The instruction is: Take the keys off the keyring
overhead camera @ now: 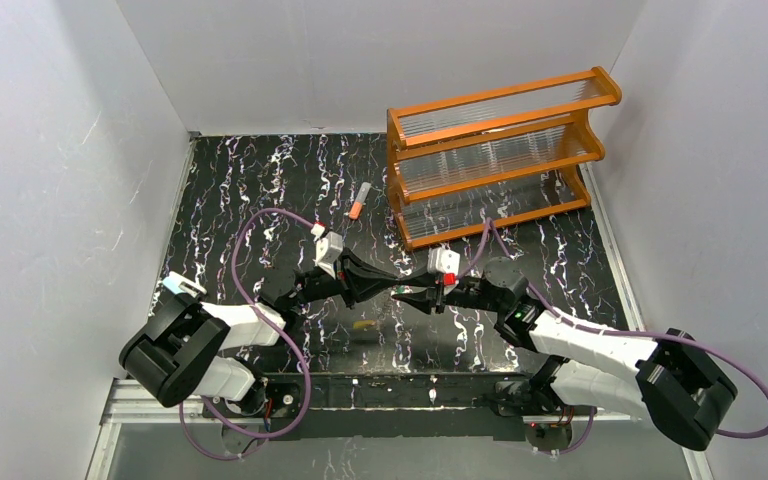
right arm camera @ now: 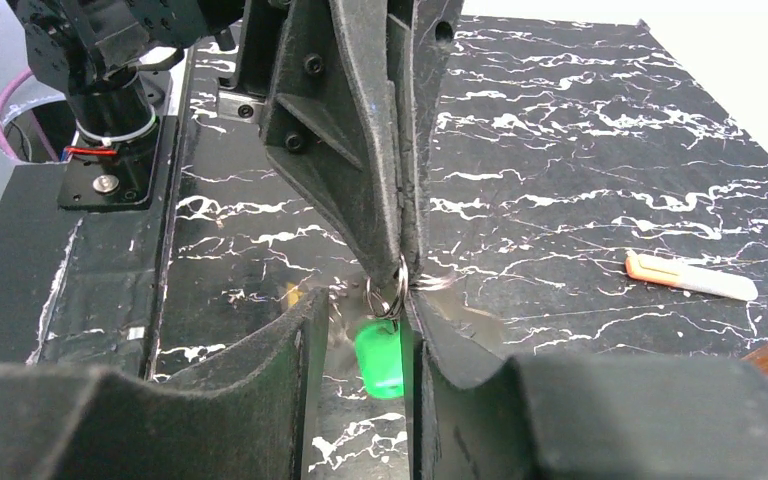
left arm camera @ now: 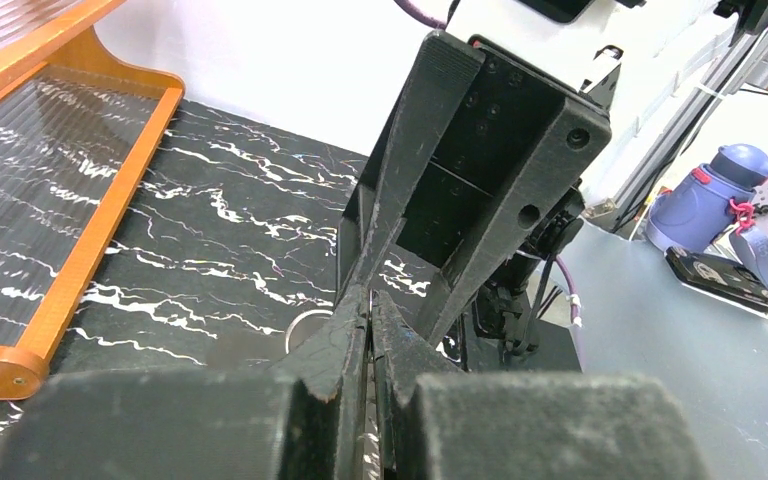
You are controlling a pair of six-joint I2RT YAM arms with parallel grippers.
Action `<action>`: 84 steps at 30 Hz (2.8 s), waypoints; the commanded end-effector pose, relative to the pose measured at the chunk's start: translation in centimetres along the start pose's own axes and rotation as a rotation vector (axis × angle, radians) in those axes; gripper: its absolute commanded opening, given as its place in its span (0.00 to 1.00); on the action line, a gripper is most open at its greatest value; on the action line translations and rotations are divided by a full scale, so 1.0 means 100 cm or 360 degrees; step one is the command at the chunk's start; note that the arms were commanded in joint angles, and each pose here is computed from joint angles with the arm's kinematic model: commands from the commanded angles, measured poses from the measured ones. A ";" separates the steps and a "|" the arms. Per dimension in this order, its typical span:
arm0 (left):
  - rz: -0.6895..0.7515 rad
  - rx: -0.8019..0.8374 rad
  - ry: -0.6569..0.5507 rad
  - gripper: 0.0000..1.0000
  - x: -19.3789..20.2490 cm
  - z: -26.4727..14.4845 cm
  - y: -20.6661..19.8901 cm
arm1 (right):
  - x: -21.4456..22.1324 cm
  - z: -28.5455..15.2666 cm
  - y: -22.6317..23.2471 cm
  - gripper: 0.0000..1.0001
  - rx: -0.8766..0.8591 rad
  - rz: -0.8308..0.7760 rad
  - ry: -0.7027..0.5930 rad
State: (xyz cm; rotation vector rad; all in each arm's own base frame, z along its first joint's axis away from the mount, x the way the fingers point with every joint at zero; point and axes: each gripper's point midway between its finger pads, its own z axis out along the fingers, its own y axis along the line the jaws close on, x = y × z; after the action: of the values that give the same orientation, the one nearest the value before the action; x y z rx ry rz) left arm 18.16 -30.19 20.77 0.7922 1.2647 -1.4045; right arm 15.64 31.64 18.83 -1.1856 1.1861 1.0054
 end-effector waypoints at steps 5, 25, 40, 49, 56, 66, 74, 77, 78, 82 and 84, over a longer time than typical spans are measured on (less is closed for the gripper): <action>0.0091 0.0003 -0.0073 0.00 -0.013 0.001 -0.001 | -0.027 -0.002 0.000 0.36 0.0009 -0.0066 -0.0132; 0.0222 -0.0054 0.0028 0.24 -0.018 -0.011 0.006 | -0.010 -0.011 -0.004 0.01 -0.0029 0.0043 0.0332; 0.0334 0.0062 0.0313 0.41 -0.015 -0.008 0.005 | -0.015 -0.034 -0.001 0.01 -0.0230 0.0349 0.1137; 0.0306 0.0090 0.0340 0.40 -0.013 -0.006 0.004 | -0.016 -0.024 -0.005 0.01 -0.0303 0.0394 0.1243; 0.0248 0.0122 0.0372 0.39 -0.005 -0.002 0.001 | -0.017 -0.016 -0.003 0.01 -0.0339 0.0384 0.1233; 0.0183 0.0186 0.0409 0.37 0.002 0.009 -0.005 | -0.016 -0.011 -0.004 0.01 -0.0349 0.0365 0.1219; 0.0141 0.0231 0.0438 0.23 0.009 0.013 -0.011 | -0.017 -0.009 -0.004 0.01 -0.0350 0.0358 0.1205; 0.0131 0.0240 0.0446 0.16 0.011 0.014 -0.012 | -0.018 -0.008 -0.005 0.01 -0.0347 0.0351 0.1193; 0.0124 0.0249 0.0450 0.14 0.012 0.014 -0.013 | -0.019 -0.007 -0.005 0.01 -0.0347 0.0347 0.1190; 0.0120 0.0288 0.0460 0.00 0.013 0.013 -0.016 | -0.019 -0.006 -0.006 0.01 -0.0340 0.0331 0.1170; 0.0120 0.0294 0.0462 0.00 0.014 0.012 -0.017 | -0.019 -0.006 -0.007 0.01 -0.0321 0.0308 0.1150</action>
State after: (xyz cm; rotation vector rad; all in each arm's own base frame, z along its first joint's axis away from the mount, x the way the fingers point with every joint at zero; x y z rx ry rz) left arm 17.30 -31.48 19.23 1.1445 1.3656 -1.3492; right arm 15.48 29.52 18.49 -1.7148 1.9651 0.8586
